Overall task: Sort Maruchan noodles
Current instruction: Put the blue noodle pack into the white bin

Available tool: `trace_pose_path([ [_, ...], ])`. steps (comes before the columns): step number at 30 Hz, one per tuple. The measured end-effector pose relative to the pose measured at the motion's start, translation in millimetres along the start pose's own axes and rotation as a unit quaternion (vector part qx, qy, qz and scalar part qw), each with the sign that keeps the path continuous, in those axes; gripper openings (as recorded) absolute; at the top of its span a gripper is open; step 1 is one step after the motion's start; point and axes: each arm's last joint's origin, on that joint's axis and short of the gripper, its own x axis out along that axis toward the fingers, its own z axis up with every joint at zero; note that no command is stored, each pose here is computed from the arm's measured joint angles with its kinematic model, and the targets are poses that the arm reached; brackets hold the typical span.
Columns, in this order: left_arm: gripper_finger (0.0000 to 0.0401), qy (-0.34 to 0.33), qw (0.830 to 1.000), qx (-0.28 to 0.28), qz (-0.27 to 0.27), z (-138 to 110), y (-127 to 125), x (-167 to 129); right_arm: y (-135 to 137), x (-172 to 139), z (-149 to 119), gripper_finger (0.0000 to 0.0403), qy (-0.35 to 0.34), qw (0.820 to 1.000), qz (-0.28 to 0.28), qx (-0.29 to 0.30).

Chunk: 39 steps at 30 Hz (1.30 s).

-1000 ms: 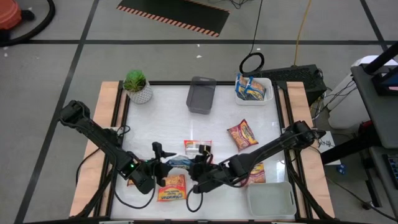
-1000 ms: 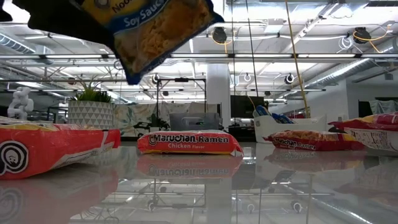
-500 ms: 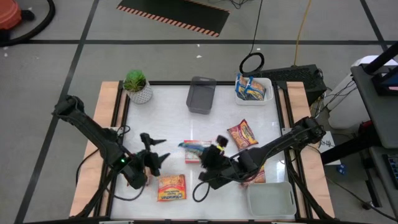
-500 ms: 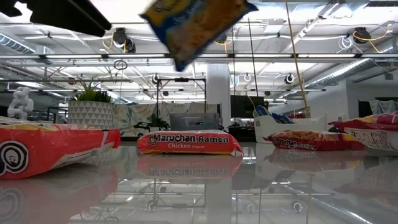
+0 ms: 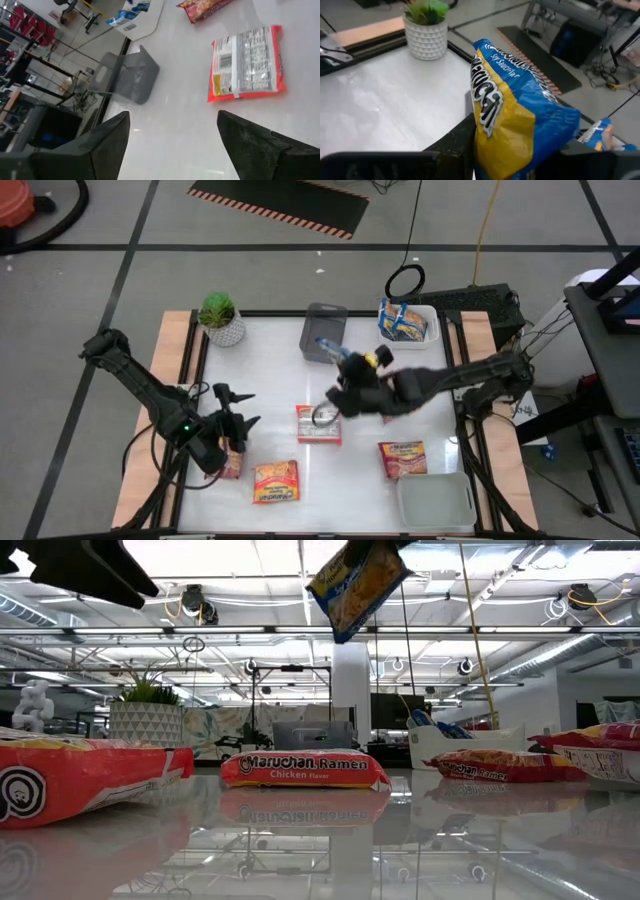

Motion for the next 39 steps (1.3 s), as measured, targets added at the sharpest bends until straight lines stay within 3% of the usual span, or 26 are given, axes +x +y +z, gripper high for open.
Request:
trace_pose_path([
  [5,0.0305,0.007,1.0,0.007,0.005,-1,2,1,-32,16,18,0.0121,0.028,0.999,-0.006,0.016],
  [15,0.0305,0.012,1.0,-0.011,-0.008,-2,1,1,-96,44,25,0.0121,0.1,0.988,-0.11,0.032],
  [22,0.0305,0.007,1.0,-0.026,-0.015,1,-1,1,-121,61,29,0.0121,0.112,0.977,-0.16,0.088],
  [26,0.0305,0.007,0.999,-0.035,-0.016,1,-1,1,-132,66,28,0.0121,0.135,0.971,-0.18,0.085],
  [39,0.0305,0.018,0.996,-0.077,-0.034,0,-2,1,-179,78,17,0.0121,0.249,0.929,-0.243,0.127],
])
